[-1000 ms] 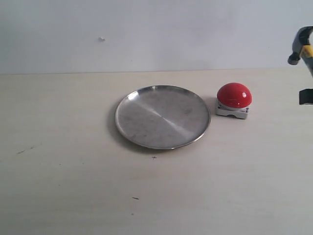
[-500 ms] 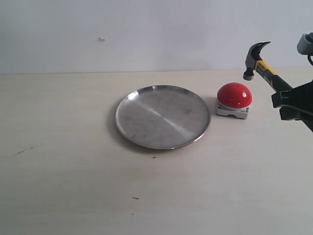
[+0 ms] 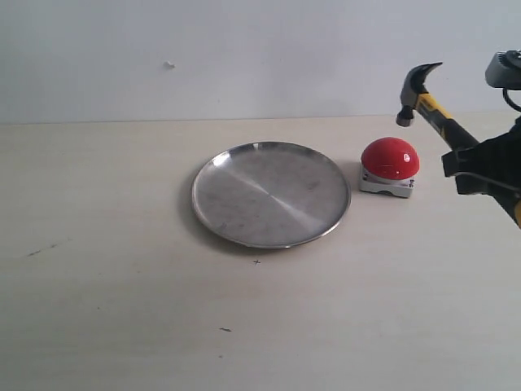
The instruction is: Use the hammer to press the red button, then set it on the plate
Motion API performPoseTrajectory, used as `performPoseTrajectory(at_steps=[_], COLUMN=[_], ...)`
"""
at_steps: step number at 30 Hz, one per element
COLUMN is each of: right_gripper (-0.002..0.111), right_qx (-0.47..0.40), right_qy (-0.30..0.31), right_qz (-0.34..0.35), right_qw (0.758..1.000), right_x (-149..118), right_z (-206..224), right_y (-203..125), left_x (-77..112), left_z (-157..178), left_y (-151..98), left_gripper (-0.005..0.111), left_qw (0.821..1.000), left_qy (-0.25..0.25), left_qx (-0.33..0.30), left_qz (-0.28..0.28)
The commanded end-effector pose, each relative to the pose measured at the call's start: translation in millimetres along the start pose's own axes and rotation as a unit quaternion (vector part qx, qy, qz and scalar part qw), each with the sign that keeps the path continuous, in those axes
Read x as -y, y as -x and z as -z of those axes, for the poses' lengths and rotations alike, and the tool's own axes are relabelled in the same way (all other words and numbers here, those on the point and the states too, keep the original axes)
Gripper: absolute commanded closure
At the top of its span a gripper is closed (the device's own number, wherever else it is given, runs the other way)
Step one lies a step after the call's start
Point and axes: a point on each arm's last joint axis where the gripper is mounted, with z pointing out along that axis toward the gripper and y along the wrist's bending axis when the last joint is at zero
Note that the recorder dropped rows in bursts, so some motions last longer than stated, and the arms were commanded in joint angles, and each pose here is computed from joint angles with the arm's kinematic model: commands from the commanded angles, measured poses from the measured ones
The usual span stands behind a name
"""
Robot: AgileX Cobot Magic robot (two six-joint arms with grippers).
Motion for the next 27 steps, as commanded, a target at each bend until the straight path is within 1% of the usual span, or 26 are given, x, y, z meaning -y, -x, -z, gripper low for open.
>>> performPoseTrajectory(at_steps=[1, 4, 7, 10, 17, 24, 27], right_gripper=[0.108, 0.108, 0.108, 0.108, 0.108, 0.108, 0.108], right_qx=[0.059, 0.056, 0.032, 0.038, 0.063, 0.133, 0.121], right_qy=[-0.001, -0.009, -0.025, -0.029, -0.035, -0.042, -0.040], right_qz=[0.034, 0.027, 0.024, 0.016, 0.017, 0.017, 0.017], right_qw=[0.998, 0.998, 0.999, 0.999, 0.997, 0.990, 0.992], right_x=[-13.0, -11.0, -5.6, -4.0, -2.4, -2.6, -2.9], right_z=[4.1, -2.2, -20.6, -26.5, -26.4, -16.2, -18.5], right_y=[13.4, 13.6, 10.9, 12.2, 16.8, 31.9, 32.3], left_x=[-0.1, -0.1, -0.1, -0.1, -0.1, -0.1, -0.1], left_z=[-0.2, -0.2, -0.2, -0.2, -0.2, -0.2, -0.2], left_y=[-1.3, -1.3, -1.3, -1.3, -1.3, -1.3, -1.3], left_gripper=[0.107, 0.107, 0.107, 0.107, 0.107, 0.107, 0.107], left_qw=[1.000, 1.000, 1.000, 1.000, 1.000, 1.000, 1.000], left_qy=[-0.001, -0.001, -0.001, -0.001, -0.001, -0.001, -0.001], left_qx=[-0.004, -0.004, -0.004, -0.004, -0.004, -0.004, -0.004], left_qz=[-0.001, -0.001, -0.001, -0.001, -0.001, -0.001, -0.001])
